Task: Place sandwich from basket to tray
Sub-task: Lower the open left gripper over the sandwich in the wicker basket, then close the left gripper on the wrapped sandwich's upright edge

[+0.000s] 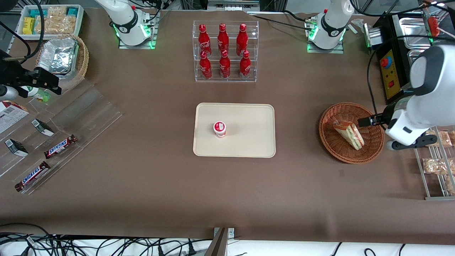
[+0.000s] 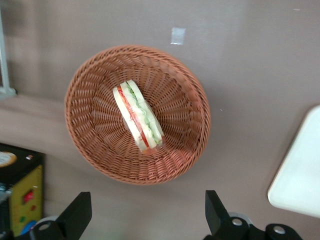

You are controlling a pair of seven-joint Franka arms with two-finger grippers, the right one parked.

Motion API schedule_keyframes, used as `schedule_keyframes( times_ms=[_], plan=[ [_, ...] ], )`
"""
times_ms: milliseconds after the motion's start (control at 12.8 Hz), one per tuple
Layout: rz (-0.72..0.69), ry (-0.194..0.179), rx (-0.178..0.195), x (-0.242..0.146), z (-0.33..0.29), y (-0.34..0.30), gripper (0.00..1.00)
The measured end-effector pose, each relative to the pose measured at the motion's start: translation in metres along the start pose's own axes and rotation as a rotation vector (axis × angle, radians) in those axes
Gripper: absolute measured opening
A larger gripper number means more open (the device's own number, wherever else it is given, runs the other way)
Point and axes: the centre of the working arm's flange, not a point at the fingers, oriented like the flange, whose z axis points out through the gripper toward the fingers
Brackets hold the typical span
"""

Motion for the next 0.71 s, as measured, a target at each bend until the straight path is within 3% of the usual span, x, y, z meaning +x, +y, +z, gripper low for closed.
schedule_keyframes(
  times_ms=[314,549,706],
  plan=[
    [-0.076,0.033,-0.013,0.006,0.079,-0.003,1.0],
    [-0.181,0.056,-0.031,0.005,0.099,-0.024,1.0],
    [-0.269,0.09,-0.052,0.004,0.109,-0.037,1.0]
  ],
)
